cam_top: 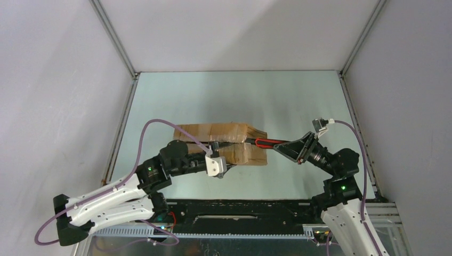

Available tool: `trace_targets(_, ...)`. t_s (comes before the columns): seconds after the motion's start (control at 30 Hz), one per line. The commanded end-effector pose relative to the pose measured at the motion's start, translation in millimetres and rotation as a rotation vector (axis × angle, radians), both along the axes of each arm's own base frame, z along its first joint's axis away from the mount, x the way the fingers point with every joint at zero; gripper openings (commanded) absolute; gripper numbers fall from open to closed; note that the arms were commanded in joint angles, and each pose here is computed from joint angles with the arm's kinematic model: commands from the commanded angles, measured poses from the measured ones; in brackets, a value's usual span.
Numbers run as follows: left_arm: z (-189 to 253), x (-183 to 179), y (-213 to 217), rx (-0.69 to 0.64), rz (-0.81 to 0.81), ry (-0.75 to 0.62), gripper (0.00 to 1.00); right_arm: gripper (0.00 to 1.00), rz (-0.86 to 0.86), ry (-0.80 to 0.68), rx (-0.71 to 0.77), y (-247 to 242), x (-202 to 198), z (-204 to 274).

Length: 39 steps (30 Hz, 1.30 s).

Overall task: Unpack the express box
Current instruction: Cut the express box at the center of the board.

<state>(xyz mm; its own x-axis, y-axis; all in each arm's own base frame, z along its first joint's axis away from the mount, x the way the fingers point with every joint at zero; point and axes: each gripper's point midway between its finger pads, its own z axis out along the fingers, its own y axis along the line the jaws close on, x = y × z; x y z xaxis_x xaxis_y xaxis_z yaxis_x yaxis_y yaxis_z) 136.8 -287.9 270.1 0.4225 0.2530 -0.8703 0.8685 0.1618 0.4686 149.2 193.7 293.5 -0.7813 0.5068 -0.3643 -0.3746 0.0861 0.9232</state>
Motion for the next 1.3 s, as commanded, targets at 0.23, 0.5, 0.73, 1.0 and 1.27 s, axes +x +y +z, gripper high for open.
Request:
trace_targets(0.23, 20.7, 9.8, 2.4, -0.055, 0.026, -0.088, 0.38, 0.0, 0.125, -0.056, -0.015, -0.3, -27.5, 13.9)
trace_targets(0.5, 19.3, 13.0, 4.5, -0.054, 0.041, -0.091, 0.37, 0.0, 0.128, -0.054, -0.022, -1.7, -28.0, 12.3)
trace_targets(0.73, 16.3, 16.3, 8.3, -0.05, 0.057, -0.09, 0.36, 0.0, 0.136, -0.053, -0.032, -2.3, -29.6, 9.3)
trace_targets(1.0, 8.9, 23.2, 11.7, -0.041, 0.087, -0.077, 0.35, 0.0, 0.146, -0.06, -0.034, -5.1, -32.0, 10.8)
trace_targets(1.27, 17.3, 24.0, 10.7, -0.071, 0.084, -0.082, 0.34, 0.0, 0.14, -0.04, -0.05, -4.6, -29.7, 3.3)
